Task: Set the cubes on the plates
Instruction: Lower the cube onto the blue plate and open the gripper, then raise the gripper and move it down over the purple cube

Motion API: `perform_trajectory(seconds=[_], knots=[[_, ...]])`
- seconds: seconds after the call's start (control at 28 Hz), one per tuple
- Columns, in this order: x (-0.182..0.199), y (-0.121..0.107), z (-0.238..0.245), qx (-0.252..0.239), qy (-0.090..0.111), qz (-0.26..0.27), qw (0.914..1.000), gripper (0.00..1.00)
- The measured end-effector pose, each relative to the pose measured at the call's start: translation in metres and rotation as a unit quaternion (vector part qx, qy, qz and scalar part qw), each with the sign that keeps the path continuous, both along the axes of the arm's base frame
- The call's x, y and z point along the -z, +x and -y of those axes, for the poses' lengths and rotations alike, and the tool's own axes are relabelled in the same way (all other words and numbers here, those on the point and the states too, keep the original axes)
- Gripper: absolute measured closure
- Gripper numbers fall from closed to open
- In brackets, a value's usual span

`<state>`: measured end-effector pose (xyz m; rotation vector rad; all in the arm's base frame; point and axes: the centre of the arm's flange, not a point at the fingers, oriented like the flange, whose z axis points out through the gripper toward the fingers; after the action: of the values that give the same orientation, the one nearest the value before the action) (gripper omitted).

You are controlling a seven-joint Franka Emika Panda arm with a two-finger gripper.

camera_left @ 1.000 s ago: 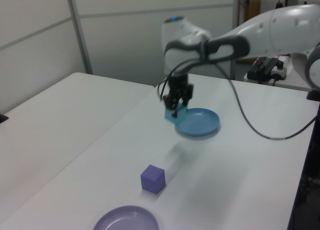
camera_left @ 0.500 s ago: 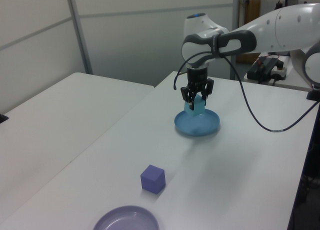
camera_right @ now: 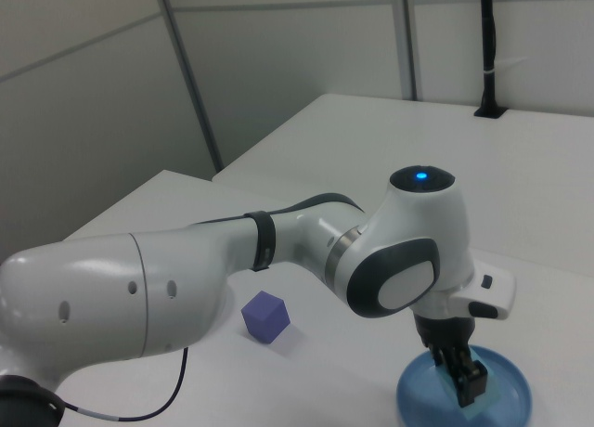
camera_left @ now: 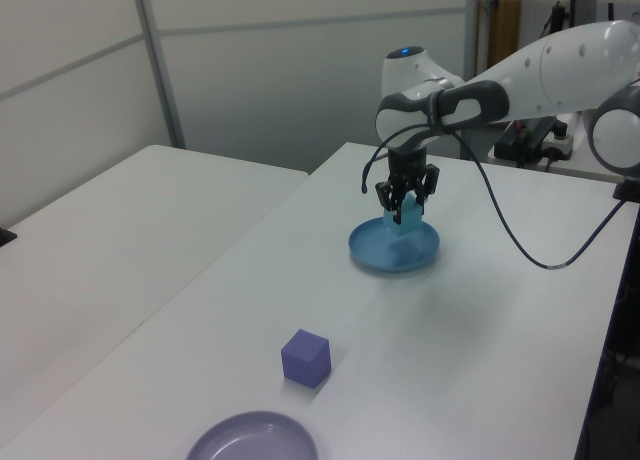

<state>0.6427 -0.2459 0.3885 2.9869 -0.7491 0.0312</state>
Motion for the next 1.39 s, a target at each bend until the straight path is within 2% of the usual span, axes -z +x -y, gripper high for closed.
perform_trajectory(seconds=[0.18, 0.32, 0.64, 0.68, 0.82, 1.14, 1.29, 1.39], knots=[[0.009, 0.003, -0.007, -0.006, 0.000, -0.006, 1.0000, 0.43], [0.009, 0.004, -0.009, -0.007, 0.000, -0.007, 0.9999, 0.38], [0.006, 0.007, -0.013, -0.011, 0.000, -0.004, 0.9999, 0.07], [0.006, 0.008, -0.017, -0.014, 0.000, -0.003, 0.9999, 0.01], [0.005, 0.015, -0.036, -0.029, 0.001, -0.002, 0.9996, 0.00], [0.007, 0.029, -0.127, -0.094, 0.009, -0.037, 0.9949, 0.00], [-0.007, 0.031, -0.202, -0.145, 0.009, -0.054, 0.9879, 0.00], [-0.024, 0.024, -0.267, -0.187, 0.007, -0.068, 0.9800, 0.00]])
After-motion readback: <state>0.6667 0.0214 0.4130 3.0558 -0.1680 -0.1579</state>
